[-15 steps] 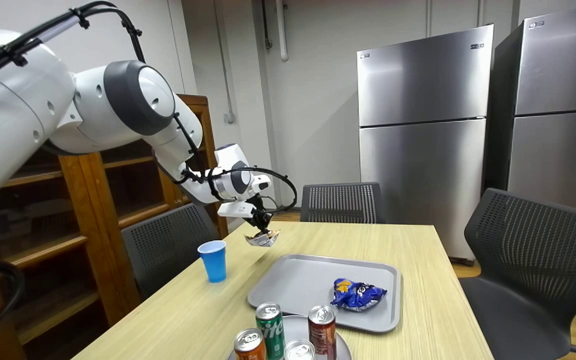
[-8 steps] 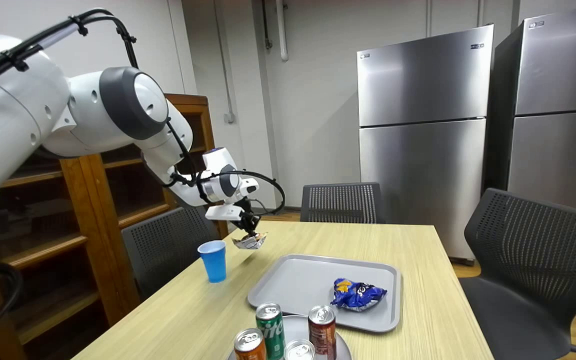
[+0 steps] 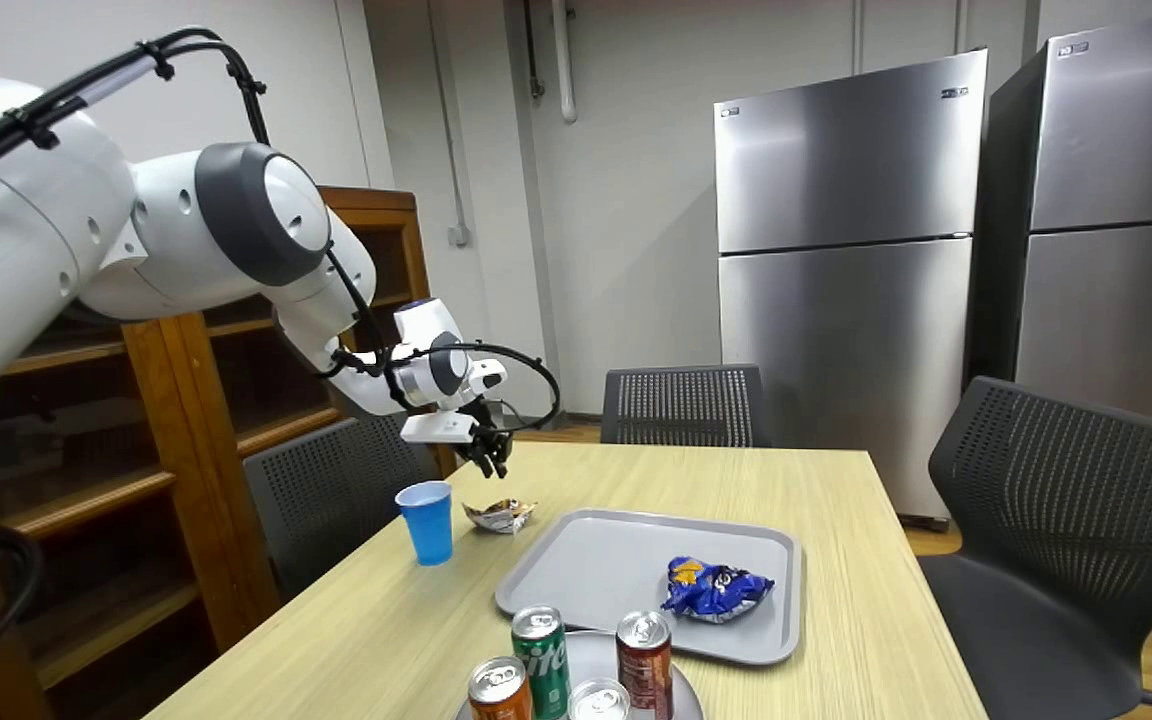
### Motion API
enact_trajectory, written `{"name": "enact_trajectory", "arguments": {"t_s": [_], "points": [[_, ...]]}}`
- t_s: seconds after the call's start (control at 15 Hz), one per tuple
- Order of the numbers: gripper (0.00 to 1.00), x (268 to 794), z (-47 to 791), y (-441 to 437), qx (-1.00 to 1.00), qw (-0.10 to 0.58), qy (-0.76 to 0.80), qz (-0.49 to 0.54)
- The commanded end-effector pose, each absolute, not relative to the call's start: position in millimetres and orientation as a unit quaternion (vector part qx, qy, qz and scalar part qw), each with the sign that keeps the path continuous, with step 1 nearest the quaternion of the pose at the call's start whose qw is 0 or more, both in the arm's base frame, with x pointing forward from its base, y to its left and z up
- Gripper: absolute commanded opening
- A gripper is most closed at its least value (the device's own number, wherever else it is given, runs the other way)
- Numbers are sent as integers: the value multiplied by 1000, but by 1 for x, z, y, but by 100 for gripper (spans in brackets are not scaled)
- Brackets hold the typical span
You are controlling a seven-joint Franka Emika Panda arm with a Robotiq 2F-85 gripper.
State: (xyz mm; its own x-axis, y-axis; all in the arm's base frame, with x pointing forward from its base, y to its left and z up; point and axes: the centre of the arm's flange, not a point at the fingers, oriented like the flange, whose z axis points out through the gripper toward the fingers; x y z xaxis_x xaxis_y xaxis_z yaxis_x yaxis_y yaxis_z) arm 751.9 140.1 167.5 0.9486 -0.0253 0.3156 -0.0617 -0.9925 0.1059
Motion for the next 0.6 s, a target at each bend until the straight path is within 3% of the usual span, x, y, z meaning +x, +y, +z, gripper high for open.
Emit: {"name": "enact_trajectory", "arguments": {"t_s": [0.0,0.33,0.53], "points": [[63,760,179,143,984,67,-23,161],[99,761,193,123,982,65,-35,172],[100,762,201,101,981,67,-44,179]]}}
